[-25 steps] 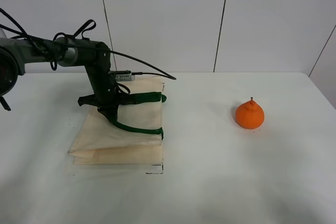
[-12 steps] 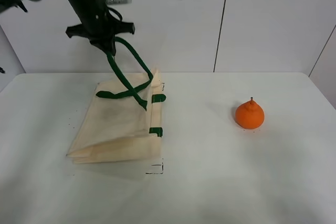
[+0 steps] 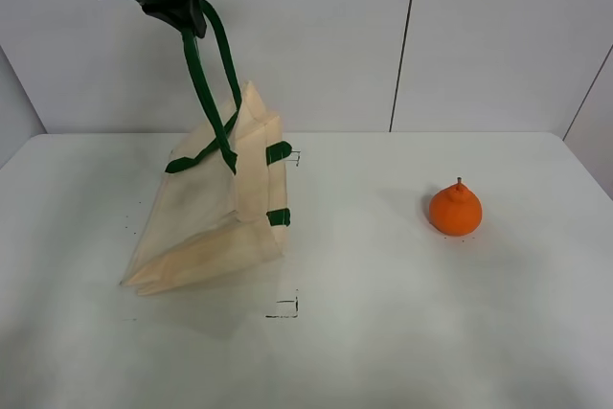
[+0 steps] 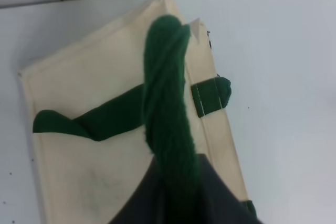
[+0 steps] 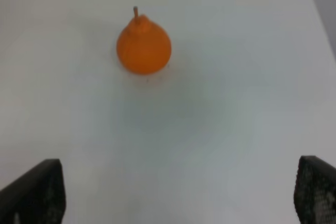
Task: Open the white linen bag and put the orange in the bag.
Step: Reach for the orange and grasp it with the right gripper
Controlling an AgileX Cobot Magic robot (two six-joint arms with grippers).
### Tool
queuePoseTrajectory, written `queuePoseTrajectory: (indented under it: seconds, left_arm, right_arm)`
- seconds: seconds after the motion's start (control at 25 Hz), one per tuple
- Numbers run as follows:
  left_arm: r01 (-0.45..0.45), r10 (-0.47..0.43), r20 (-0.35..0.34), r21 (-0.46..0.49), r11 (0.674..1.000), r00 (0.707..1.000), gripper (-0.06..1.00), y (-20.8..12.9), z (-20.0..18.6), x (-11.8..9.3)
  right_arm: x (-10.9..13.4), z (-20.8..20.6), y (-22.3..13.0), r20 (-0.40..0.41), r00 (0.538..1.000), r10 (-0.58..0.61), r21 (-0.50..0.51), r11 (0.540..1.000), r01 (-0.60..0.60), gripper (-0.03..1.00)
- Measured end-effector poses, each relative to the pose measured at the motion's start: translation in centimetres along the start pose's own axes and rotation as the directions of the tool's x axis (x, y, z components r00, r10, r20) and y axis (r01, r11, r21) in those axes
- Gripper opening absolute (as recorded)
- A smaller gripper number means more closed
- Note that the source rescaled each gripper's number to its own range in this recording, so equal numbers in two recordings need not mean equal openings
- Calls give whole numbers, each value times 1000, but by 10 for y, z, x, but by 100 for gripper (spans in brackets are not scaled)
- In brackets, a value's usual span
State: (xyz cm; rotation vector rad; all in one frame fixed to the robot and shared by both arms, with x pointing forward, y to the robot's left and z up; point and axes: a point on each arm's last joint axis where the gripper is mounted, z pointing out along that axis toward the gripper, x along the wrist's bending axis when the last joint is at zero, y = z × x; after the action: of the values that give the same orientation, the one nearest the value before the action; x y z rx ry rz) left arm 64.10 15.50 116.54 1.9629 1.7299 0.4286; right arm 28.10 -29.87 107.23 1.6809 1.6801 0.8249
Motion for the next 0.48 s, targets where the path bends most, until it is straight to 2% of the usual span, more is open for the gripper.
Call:
queuePoseTrajectory:
  seconds: [0.24, 0.48]
  left_arm:
    - [0, 0, 4, -23, 1000, 1000, 0, 0, -12, 1]
    - [-20, 20, 23, -26, 999, 1000, 0, -5, -23, -3]
  right_arm:
    - [2, 72, 81, 2, 1000, -2, 251, 968, 2, 100]
    - [6, 190, 143, -29, 999, -23, 448, 893, 33, 100]
